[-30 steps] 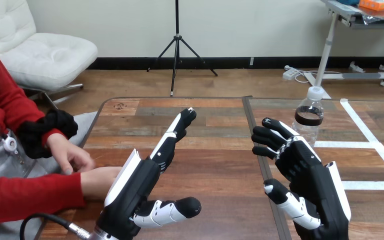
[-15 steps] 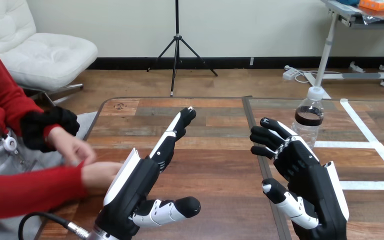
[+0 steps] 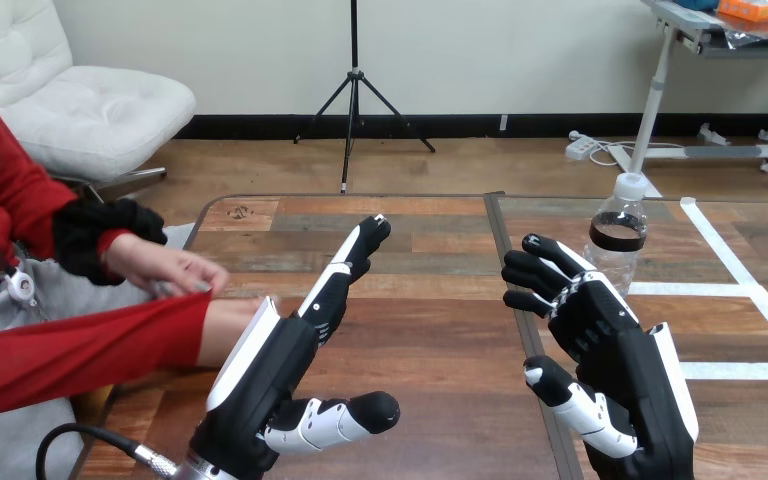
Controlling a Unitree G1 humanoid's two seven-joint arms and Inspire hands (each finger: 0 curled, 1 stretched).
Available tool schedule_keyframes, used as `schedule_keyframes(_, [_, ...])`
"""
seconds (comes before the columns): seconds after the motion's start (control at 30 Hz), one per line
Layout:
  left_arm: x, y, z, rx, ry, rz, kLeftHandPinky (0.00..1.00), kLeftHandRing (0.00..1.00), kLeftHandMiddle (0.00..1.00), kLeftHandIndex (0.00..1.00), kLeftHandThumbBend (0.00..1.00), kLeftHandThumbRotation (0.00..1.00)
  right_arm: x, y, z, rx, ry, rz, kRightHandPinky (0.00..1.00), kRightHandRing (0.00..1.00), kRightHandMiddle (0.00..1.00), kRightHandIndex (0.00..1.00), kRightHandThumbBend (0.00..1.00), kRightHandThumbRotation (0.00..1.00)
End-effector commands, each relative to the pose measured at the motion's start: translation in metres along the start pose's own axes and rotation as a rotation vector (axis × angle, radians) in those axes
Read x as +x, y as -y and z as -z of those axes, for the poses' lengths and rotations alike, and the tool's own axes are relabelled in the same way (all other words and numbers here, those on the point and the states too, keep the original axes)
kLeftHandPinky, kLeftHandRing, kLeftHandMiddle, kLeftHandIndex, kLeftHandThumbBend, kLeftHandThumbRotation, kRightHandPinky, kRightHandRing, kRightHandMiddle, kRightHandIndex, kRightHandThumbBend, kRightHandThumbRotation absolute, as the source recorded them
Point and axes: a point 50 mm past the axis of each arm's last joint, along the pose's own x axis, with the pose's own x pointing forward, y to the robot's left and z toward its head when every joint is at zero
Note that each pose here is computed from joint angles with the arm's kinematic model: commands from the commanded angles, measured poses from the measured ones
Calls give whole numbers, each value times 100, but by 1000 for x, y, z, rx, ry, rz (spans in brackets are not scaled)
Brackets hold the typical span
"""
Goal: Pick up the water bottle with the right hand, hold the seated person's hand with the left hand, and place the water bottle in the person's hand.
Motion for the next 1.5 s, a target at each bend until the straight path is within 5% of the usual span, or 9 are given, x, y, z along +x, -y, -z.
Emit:
schedule_keyframes(0.0, [12, -12, -9, 36, 66, -19, 98, 100, 100, 100, 100, 80, 18, -2, -11, -3, 93, -8, 76, 81, 81, 83, 100, 57])
schedule_keyframes(0.57, [13, -13, -10, 50, 60, -29, 98, 100, 100, 100, 100, 79, 20, 2, -15, -13, 136, 21, 75, 79, 80, 82, 100, 54])
schedule_keyframes(1.47, [15, -16, -10, 49, 60, -36, 98, 100, 100, 100, 100, 79, 32, 20, -29, -108, 237, 148, 71, 79, 81, 82, 100, 51])
